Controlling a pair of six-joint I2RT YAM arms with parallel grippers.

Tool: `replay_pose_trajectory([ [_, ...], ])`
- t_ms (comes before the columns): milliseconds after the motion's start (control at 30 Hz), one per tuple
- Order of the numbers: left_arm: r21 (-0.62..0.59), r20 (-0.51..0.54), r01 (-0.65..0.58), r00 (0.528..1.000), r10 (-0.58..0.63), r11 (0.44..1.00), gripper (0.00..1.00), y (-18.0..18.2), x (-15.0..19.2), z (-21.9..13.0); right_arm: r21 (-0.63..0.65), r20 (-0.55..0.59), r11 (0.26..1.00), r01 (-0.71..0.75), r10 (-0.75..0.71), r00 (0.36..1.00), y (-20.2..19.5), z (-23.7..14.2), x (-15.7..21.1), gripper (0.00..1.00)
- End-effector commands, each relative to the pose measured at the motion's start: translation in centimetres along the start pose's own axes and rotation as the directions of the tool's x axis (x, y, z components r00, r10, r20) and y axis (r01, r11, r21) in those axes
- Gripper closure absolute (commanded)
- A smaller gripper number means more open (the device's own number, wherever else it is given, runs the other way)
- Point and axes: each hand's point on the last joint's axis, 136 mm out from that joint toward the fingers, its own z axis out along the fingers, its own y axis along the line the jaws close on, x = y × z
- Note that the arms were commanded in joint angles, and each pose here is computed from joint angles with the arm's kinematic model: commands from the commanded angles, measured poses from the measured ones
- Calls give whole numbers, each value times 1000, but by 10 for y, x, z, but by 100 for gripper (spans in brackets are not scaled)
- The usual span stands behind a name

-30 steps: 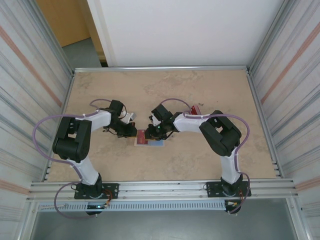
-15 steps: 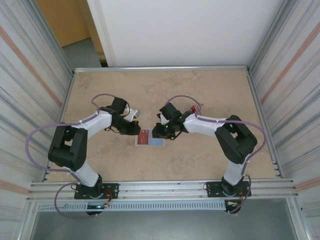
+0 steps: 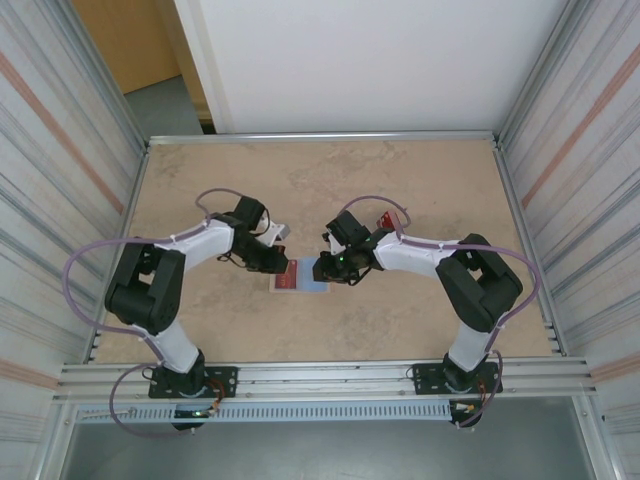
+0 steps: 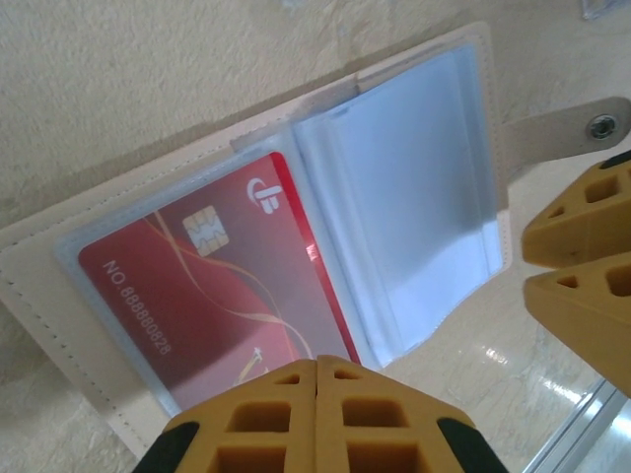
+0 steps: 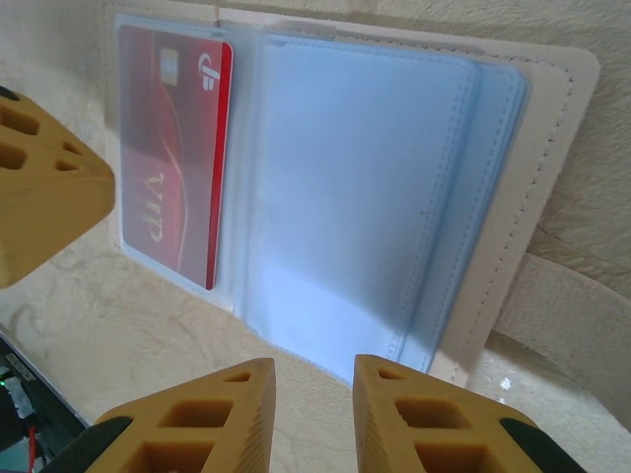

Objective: Put the credit cards into the card holder

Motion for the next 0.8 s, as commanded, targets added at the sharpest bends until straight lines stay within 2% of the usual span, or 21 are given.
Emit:
replay_pose_trajectory([
  [0,-20,-28,-7,1000,6,1000,100,5,2,4,-5,-8,1000,0,0,1000,0,4,3,74],
  [500,-23,-53,11,999,-12,1000,100,11,6,11,-14,-36,1000,-17,17,999,-5,24,4,73],
  [767,-11,-32,-3,999,2,1000,100,4,0,4,-25,-41,1000,-13,12,999,-1,29,-1,73],
])
